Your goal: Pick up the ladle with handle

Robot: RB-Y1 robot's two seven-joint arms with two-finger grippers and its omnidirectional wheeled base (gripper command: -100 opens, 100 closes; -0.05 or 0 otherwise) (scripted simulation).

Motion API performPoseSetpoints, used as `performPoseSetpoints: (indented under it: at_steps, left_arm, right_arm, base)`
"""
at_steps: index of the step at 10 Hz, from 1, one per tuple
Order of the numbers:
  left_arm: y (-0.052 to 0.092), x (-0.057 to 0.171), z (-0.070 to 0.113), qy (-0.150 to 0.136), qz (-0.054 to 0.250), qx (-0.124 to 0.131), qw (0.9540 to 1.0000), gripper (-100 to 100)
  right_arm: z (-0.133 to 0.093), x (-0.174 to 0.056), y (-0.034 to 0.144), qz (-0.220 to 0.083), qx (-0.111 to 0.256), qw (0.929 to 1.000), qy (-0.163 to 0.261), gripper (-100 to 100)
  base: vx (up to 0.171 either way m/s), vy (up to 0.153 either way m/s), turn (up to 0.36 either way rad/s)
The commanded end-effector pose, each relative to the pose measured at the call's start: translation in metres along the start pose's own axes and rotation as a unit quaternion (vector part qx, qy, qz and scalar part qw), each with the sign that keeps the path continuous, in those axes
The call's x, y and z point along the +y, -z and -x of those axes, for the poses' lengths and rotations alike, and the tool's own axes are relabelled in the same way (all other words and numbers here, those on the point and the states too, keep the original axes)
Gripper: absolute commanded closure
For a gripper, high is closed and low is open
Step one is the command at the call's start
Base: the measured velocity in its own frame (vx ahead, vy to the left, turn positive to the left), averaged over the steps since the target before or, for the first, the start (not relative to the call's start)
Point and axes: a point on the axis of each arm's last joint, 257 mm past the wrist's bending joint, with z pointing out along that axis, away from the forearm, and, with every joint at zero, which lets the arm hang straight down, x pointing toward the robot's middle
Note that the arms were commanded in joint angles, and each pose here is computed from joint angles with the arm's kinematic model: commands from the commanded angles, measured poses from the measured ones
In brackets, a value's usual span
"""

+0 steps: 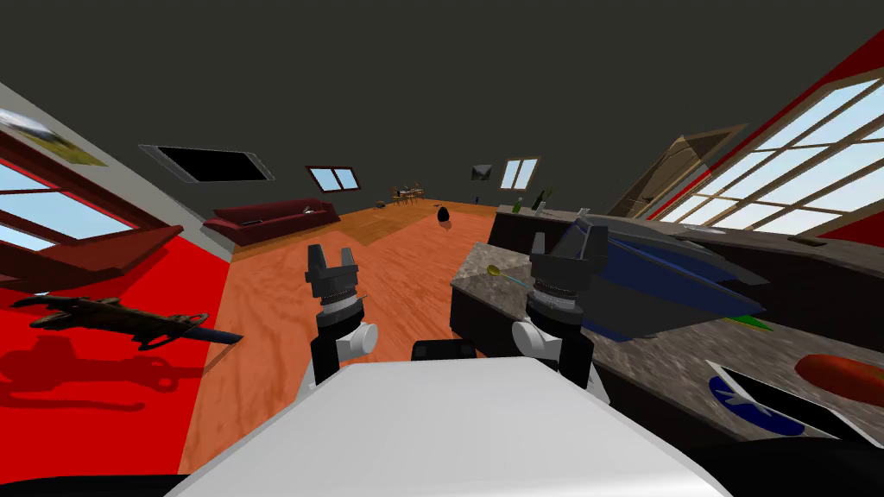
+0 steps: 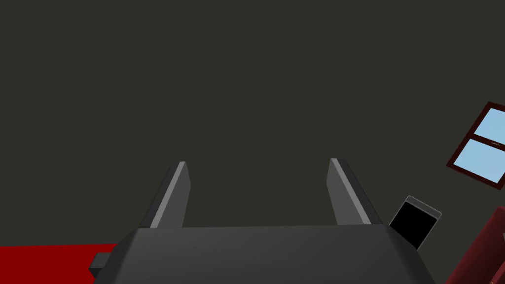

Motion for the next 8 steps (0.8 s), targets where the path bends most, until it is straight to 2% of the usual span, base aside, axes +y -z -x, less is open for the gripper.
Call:
performPoseSetpoints:
  at_steps: [1,5,6,8]
  left_arm:
    - [0.0,0.0,0.0,0.0,0.0,0.0,1.0,0]
    - [0.0,0.0,0.0,0.0,0.0,0.0,1.0,0]
    - [0.0,0.0,0.0,0.0,0.0,0.0,1.0,0]
    - [0.0,0.0,0.0,0.0,0.0,0.0,1.0,0]
  right_arm:
    - [-0.007,-0.006,0.004,-0.006,0.018,0.9998,-0.005,-100]
    - [-0.025,-0.037,0.021,-0.034,0.072,0.9968,-0.01,-100]
    - [-0.026,-0.038,0.022,-0.035,0.076,0.9964,-0.009,-100]
    - [-0.038,-0.059,0.037,-0.056,0.111,0.9922,-0.005,-100]
  base:
    - [-0.055,0.055,0.131]
    - [-0.103,0.102,0.18]
    - [-0.061,0.089,0.05]
    - [-0.07,0.083,0.205]
